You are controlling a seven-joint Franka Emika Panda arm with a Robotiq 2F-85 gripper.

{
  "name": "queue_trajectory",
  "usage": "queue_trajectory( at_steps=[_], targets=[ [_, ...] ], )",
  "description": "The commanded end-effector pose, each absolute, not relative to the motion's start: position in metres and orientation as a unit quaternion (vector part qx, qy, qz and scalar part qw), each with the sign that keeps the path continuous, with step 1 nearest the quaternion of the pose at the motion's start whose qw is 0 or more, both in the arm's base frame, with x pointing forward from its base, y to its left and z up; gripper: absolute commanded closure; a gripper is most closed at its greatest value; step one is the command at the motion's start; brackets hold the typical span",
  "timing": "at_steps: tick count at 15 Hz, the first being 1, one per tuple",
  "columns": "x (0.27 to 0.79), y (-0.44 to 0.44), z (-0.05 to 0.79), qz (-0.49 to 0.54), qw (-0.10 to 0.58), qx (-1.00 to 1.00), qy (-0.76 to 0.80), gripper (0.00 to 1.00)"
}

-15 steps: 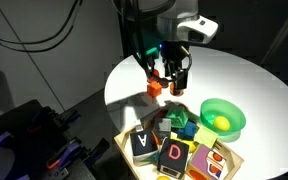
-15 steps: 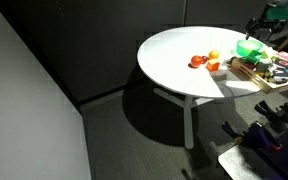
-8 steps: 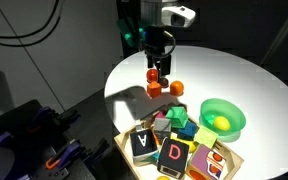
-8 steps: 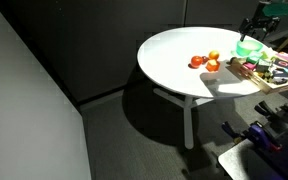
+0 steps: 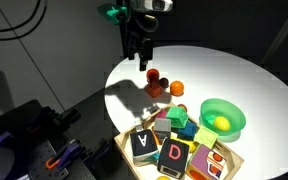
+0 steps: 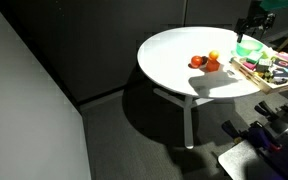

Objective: Move the yellow cube to the tray

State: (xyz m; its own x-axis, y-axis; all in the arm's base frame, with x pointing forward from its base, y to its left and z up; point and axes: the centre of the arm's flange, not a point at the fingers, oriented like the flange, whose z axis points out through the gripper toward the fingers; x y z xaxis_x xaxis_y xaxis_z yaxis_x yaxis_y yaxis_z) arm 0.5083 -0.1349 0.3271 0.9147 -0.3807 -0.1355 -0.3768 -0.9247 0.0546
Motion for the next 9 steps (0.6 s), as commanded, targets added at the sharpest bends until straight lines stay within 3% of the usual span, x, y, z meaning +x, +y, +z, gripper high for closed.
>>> queue_trajectory(
  at_steps=[1, 9],
  targets=[
    [0.491, -0.11, 0.349, -0.069, 0.025, 0.983, -0.17, 0.0],
    [0.468, -0.078, 0.375, -0.034, 0.013, 0.992, -0.125, 0.0]
  ],
)
